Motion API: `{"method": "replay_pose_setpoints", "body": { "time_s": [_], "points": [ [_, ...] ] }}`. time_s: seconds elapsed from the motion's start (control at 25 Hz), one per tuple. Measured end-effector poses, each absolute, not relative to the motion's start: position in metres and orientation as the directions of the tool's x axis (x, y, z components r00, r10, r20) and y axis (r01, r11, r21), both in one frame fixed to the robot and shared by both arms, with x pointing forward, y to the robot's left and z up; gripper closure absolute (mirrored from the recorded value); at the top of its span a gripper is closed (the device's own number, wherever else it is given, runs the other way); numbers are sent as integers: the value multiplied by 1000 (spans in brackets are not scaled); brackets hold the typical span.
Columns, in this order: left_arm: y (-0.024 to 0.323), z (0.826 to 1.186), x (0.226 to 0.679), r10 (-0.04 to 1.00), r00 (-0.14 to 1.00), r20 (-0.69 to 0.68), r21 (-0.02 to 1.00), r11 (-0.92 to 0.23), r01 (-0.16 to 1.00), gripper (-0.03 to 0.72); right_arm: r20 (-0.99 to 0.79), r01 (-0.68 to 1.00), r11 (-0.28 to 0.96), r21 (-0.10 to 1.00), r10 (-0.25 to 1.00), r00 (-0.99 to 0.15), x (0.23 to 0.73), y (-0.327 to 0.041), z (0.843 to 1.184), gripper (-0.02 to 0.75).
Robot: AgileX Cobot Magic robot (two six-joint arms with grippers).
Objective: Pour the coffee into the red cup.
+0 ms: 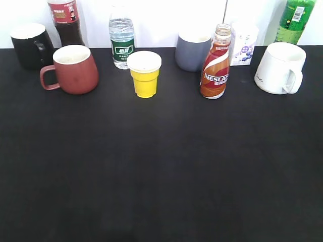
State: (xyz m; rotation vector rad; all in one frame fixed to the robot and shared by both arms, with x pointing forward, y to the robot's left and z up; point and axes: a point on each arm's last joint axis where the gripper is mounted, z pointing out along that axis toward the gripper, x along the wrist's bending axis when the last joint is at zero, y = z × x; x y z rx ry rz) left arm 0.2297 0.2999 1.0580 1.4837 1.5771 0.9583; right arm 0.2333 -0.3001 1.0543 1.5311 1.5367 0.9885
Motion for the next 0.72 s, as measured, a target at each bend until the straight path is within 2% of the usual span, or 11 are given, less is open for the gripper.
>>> {"method": "replay_pose_setpoints", "body": {
  "time_s": [0.6,0.64,0.72],
  "points": [
    [300,1059,230,999,-41,-32,902,46,430,103,17,430,-9,903,1000,-14,233,-300,1054,160],
    [299,1062,229,999,-36,-38,912,49,408,109,17,430,-9,903,1000,-14,233,-300,1054,160],
    [297,1075,233,998,-12,-68,958,68,277,127,17,430,-9,903,1000,-14,233,-300,1054,160]
  ]
}}
